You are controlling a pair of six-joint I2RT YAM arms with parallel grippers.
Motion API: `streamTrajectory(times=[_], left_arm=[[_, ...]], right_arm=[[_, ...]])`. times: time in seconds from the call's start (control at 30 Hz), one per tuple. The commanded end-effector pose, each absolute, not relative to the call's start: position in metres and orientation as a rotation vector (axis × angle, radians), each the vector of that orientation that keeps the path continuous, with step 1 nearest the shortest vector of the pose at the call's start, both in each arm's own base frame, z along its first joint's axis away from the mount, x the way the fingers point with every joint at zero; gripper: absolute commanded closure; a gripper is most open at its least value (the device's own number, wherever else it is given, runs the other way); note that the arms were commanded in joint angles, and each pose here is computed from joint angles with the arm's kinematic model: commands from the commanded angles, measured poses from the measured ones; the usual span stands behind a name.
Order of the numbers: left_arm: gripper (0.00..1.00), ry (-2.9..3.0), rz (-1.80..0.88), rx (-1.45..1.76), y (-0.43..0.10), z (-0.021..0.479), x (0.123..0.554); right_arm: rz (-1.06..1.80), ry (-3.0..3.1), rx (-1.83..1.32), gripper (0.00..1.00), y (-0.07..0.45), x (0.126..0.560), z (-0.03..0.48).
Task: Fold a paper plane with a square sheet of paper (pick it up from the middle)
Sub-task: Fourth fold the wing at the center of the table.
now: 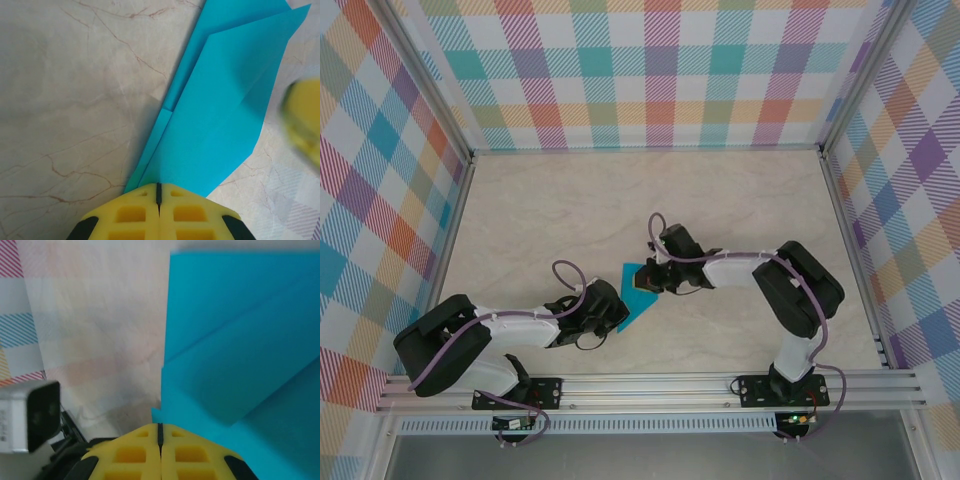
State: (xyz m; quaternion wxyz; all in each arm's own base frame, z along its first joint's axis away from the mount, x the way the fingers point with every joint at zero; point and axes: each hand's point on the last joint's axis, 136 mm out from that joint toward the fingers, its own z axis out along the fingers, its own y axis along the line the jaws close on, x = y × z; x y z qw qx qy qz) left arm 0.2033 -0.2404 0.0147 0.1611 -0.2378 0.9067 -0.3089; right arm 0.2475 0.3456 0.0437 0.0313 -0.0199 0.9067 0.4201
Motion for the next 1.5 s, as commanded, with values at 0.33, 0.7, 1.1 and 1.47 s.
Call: streamTrajectory(times=[0.33, 0.7, 1.1, 1.47], left_arm=[[1.00, 2.780, -0.485, -0.716, -0.183, -0.040, 0.164], [1.00, 2.780, -0.485, -0.713, -0.183, -0.039, 0.164], [1.00, 2.775, -0.493, -0.712, -0.183, -0.038, 0.164], [1.00, 2.774, -0.499, -0.710, -0.184, -0.037, 0.165]], right_arm=[[1.120, 2.853, 0.057, 0.96, 0.316, 0.265, 0.000], [1.099, 2.785, 0.177, 0.95, 0.284, 0.339, 0.008], [1.213, 2.667, 0.090, 0.91, 0.297, 0.332, 0.072], [1.306, 2.801, -0.022, 0.93, 0.345, 0.272, 0.032]])
